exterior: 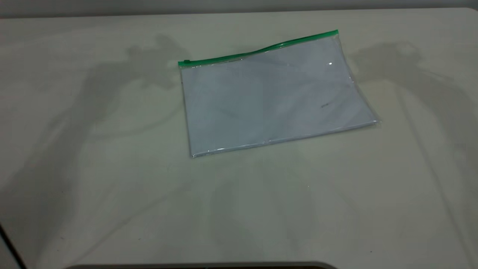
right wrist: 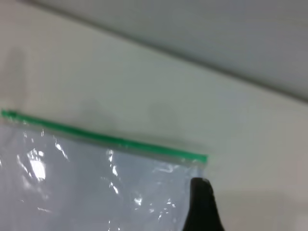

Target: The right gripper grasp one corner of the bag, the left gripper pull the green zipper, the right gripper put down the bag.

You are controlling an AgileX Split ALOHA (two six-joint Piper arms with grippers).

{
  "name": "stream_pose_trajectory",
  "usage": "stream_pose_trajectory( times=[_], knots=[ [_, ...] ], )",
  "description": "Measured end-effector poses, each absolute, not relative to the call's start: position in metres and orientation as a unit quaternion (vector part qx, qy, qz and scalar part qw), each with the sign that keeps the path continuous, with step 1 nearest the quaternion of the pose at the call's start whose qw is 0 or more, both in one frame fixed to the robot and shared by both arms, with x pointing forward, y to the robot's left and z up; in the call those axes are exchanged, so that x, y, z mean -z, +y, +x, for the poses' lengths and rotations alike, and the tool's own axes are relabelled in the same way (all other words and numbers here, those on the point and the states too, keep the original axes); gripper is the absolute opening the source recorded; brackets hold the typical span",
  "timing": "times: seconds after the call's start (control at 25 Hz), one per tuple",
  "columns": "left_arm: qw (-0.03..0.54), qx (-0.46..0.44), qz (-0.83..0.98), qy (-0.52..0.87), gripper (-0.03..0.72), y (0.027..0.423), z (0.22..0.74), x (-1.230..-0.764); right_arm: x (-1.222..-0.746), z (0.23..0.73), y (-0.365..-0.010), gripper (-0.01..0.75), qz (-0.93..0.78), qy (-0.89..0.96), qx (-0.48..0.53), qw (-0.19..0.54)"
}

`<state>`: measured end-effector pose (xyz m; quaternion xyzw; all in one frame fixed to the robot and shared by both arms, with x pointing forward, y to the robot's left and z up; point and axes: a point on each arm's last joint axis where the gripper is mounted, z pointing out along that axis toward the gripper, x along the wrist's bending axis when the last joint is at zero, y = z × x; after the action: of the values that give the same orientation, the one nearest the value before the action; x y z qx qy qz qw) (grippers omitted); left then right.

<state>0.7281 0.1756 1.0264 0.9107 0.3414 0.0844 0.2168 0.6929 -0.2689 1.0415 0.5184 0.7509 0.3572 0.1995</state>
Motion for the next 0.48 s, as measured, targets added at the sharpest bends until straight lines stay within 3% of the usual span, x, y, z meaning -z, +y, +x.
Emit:
stream_pose_trajectory(
  times=[0.28,0.48],
  knots=[
    [0.201,-0.165,0.868,0.422,0.586,0.198,0.689,-1.124,-1.166,0.613,-0.275,0.584,0.528,0.717,-0.372,0.263],
    [0.213,-0.235,0.821,0.474,0.586,0.215,0.658,-1.182,-1.219,0.547,-0.280,0.584,0.540,0.707,-0.360,0.281]
  ],
)
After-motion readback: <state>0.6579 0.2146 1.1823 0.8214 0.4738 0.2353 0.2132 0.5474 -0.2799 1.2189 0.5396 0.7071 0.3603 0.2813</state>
